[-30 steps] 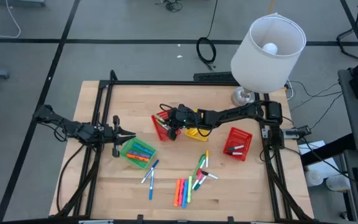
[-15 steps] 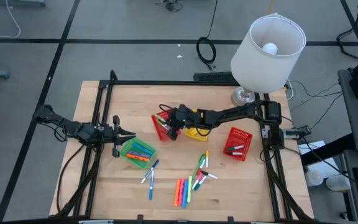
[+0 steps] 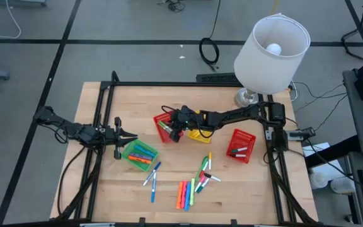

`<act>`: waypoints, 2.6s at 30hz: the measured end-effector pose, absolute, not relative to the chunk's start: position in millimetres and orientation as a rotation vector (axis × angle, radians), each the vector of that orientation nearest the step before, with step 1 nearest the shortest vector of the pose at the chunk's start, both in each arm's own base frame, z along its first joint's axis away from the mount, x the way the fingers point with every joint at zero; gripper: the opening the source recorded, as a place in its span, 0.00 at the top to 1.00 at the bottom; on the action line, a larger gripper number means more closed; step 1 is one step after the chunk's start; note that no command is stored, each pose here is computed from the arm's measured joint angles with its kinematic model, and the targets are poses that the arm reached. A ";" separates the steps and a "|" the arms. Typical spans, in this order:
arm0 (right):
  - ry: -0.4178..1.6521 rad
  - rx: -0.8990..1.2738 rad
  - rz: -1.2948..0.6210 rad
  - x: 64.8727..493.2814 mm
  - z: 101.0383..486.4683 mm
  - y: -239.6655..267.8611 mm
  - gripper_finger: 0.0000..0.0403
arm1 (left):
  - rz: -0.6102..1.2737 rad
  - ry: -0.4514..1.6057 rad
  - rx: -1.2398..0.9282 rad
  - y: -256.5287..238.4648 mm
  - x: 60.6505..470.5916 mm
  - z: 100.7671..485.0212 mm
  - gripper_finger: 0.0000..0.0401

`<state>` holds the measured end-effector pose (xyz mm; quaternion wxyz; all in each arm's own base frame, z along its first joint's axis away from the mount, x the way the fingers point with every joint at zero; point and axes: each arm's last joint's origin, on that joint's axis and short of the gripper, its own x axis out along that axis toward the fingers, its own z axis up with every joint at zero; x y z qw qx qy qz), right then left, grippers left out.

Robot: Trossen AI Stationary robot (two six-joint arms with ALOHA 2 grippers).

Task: Pick & Place Markers
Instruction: Put the green pen into the yellow bin

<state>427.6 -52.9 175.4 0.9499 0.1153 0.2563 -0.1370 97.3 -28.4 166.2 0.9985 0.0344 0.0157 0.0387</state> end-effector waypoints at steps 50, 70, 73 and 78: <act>0.838 -0.327 0.184 287.3 193.4 100.1 0.81 | 0.078 0.032 0.062 -28.3 97.3 166.1 0.88; 0.996 -0.435 0.193 309.9 159.9 102.9 0.77 | 0.079 0.039 0.066 -28.4 97.6 165.6 0.88; 1.022 -0.441 0.237 308.5 156.8 103.4 0.77 | 0.078 0.040 0.067 -28.5 97.7 165.4 0.88; 1.034 -0.445 0.234 309.8 153.2 101.2 0.77 | 0.079 0.040 0.065 -28.5 97.8 165.4 0.88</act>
